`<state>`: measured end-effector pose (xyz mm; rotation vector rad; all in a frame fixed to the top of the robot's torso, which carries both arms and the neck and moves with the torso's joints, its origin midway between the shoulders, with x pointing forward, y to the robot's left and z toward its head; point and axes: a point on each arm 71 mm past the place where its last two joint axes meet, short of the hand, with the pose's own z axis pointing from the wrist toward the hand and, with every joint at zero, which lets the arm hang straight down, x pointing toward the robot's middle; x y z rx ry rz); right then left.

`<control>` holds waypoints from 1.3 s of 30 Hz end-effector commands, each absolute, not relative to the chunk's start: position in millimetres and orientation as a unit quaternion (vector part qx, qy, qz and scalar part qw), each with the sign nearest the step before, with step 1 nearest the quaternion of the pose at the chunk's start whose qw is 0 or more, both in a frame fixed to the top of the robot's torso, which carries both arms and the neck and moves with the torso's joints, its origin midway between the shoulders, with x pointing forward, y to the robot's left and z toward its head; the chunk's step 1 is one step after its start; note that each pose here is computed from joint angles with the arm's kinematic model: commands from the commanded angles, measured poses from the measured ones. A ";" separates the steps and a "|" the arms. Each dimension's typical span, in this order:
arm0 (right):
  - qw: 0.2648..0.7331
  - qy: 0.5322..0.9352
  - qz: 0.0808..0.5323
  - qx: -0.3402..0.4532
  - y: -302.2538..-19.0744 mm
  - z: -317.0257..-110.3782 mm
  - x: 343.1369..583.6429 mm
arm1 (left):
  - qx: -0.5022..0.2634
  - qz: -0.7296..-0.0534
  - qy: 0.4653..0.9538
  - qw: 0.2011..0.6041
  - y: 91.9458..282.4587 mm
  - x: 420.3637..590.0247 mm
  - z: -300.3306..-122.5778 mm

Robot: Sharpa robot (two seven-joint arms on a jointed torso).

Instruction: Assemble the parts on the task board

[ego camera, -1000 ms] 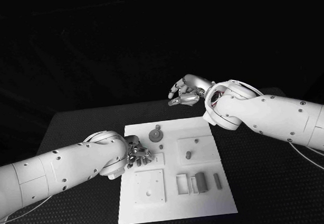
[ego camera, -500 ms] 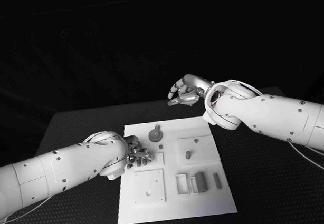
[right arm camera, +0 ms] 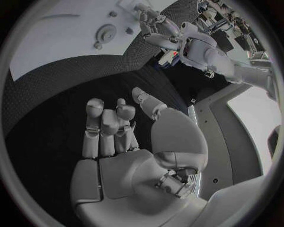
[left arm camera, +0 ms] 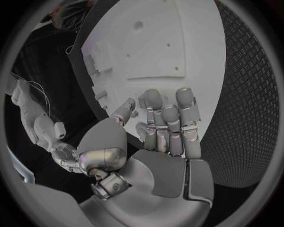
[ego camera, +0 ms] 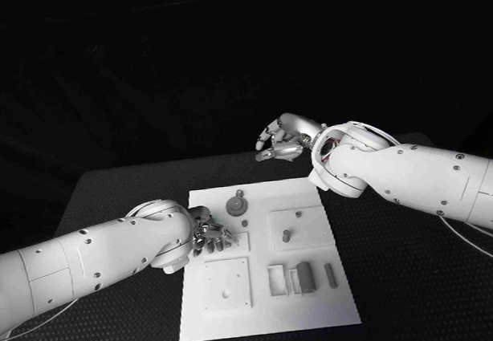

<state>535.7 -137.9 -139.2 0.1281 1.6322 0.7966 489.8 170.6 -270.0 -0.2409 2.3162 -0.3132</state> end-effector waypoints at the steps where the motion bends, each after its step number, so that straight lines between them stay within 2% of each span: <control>1: 0.610 0.711 0.346 0.052 -137.4 -140.0 535.5 | -0.102 -0.132 0.905 0.391 169.3 490.4 -269.1; 7: 0.610 0.711 0.346 0.052 -137.4 -140.3 535.6 | -0.112 -0.134 0.902 0.395 174.5 491.2 -268.5; 13: 0.611 0.711 0.344 0.054 -139.5 -140.9 536.3 | -0.144 -0.148 0.901 0.383 184.3 490.0 -264.4; 19: 0.612 0.712 0.339 0.058 -144.2 -141.7 538.3 | -0.174 -0.165 0.884 0.402 194.2 504.9 -234.7; 26: 0.613 0.712 0.337 0.060 -146.2 -142.2 539.6 | -0.201 -0.140 0.862 0.444 224.8 533.9 -206.0; 28: 0.613 0.712 0.336 0.060 -146.7 -142.5 540.0 | -0.206 -0.129 0.857 0.454 233.2 540.4 -203.8; 32: 0.614 0.712 0.335 0.061 -147.7 -142.6 540.5 | -0.202 -0.110 0.856 0.464 238.2 549.8 -203.5; 39: 0.613 0.712 0.336 0.060 -145.7 -142.8 540.5 | -0.178 -0.090 0.871 0.448 227.6 559.4 -208.2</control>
